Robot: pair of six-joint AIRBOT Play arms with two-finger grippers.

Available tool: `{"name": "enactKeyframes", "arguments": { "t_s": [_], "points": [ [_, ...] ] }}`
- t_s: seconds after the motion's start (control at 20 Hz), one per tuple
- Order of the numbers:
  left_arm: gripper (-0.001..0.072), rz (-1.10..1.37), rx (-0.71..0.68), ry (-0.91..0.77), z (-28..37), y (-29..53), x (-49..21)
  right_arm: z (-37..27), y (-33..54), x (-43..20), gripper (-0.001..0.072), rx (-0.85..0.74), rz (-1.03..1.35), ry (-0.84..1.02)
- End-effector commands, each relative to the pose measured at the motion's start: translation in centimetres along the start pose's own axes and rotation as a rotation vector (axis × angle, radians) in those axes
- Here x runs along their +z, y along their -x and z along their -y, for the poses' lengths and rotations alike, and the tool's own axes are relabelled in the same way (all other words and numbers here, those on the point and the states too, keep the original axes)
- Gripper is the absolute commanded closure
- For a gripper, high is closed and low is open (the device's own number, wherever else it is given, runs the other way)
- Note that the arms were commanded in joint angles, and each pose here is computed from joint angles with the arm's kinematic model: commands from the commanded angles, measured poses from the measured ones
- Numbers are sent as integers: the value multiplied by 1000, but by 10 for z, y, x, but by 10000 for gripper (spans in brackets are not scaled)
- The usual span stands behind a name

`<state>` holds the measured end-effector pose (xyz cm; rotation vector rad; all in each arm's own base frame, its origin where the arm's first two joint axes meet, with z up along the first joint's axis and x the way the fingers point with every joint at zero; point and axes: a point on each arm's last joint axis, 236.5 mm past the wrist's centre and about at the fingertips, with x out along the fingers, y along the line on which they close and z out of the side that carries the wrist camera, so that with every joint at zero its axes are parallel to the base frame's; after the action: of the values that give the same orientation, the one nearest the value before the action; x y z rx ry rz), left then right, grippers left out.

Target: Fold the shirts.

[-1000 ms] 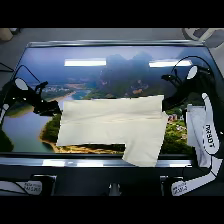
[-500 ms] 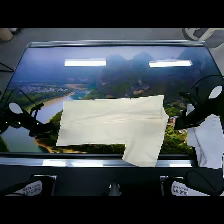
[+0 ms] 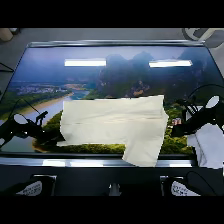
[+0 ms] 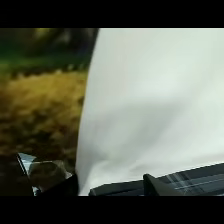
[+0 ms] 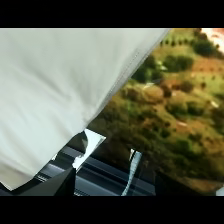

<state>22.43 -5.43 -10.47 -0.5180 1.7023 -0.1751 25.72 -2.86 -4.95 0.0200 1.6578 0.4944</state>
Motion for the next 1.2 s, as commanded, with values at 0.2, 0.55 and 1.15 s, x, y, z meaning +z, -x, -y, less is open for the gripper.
{"name": "enactKeyframes", "arguments": {
  "t_s": [0.2,0.55,1.15],
  "points": [
    [680,37,0,-18,6,-10,6,-43,-46,-29,191,120,36,-72],
    [680,36,-2,-27,8,-7,4,-73,-89,-36,222,212,133,-169],
    [684,304,-4,-219,47,74,47,-65,7,53,690,126,451,90]
  ]
}}
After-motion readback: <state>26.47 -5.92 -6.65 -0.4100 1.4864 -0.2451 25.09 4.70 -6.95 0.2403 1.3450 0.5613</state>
